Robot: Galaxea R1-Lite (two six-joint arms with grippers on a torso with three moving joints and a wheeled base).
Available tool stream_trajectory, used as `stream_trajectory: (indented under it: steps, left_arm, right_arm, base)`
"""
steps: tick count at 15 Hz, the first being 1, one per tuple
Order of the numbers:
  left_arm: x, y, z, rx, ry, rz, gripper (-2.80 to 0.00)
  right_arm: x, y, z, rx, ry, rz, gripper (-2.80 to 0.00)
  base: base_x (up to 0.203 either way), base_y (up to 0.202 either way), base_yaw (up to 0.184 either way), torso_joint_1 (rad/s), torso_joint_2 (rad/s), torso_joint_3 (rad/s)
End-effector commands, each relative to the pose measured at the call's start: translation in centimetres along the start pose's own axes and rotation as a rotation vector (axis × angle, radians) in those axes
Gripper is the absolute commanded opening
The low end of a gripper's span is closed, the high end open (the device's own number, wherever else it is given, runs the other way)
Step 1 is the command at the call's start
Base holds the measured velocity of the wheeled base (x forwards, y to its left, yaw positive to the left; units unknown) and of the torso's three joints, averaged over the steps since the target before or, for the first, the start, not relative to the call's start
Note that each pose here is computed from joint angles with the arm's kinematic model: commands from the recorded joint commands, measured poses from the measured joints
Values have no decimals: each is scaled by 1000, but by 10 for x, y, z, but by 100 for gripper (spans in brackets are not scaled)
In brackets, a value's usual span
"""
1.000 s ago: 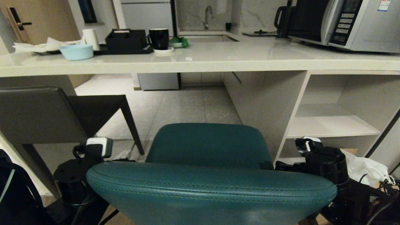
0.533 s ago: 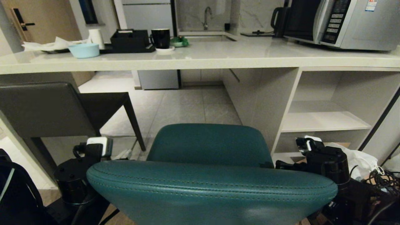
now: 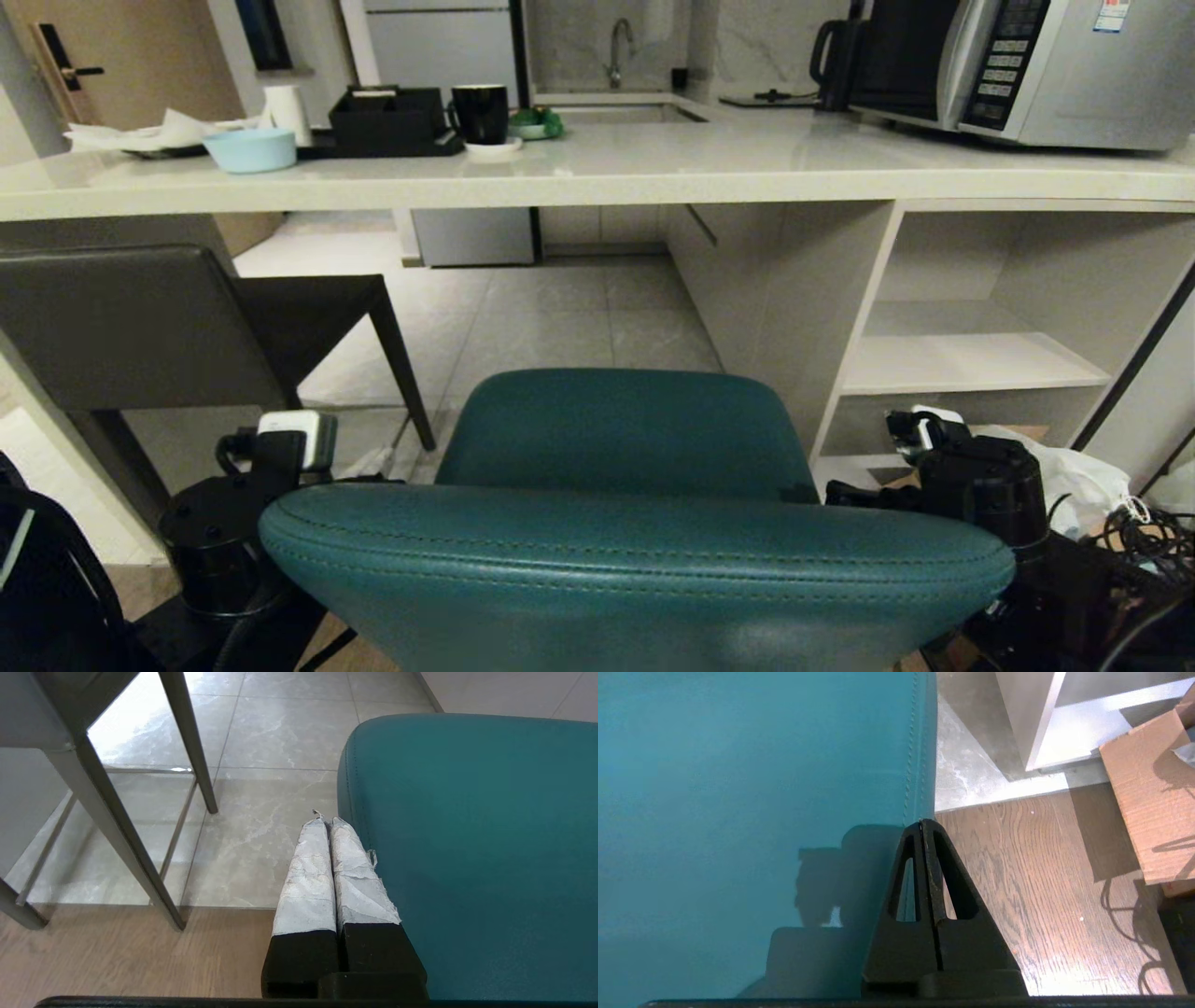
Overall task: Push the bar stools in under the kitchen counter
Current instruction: Pull the blue chair out from under the dining table, then pull the gray chair out from under the dining table
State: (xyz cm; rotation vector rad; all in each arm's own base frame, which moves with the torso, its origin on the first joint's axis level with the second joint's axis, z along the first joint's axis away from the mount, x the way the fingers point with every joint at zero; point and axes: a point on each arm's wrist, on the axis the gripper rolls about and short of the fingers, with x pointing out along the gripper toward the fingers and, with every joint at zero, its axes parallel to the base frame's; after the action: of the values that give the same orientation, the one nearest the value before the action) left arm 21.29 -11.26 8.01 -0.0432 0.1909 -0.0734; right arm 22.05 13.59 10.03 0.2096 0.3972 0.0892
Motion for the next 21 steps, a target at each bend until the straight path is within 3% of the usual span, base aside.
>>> stream_trajectory:
  steps: [1, 5, 9, 12, 15, 17, 21]
  left_arm:
    - [4, 15, 7, -31, -36, 59, -280]
    - [4, 34, 29, -75, -121, 68, -280]
    - [-7, 45, 46, -96, -190, 60, -280]
    - [-27, 58, 45, -87, -183, 19, -280]
    - [-42, 61, 46, -70, -196, -9, -280]
    - [-53, 58, 44, -36, -196, -71, -280]
    - [-51, 50, 43, -25, -187, -109, -280]
  right_arm:
    - [0, -20, 17, 43, -57, -63, -280]
    - [-6, -51, 42, 65, -143, -154, -280]
    - [-36, -57, 48, 61, -165, -149, -280]
    - [-76, -65, 45, 42, -165, -137, -280]
    - [-116, -72, 36, 4, -140, -114, -280]
    - [-135, -68, 27, -53, -74, -45, -280]
    - [-137, -62, 22, -117, -32, -4, -280]
  base:
    - [0, 0, 0, 0, 0, 0]
    - [0, 0, 0, 0, 0, 0]
    - [0, 0, 0, 0, 0, 0]
    - [0, 0, 0, 0, 0, 0]
    - [0, 0, 0, 0, 0, 0]
    - [0, 0, 0, 0, 0, 0]
    - [0, 0, 0, 0, 0, 0]
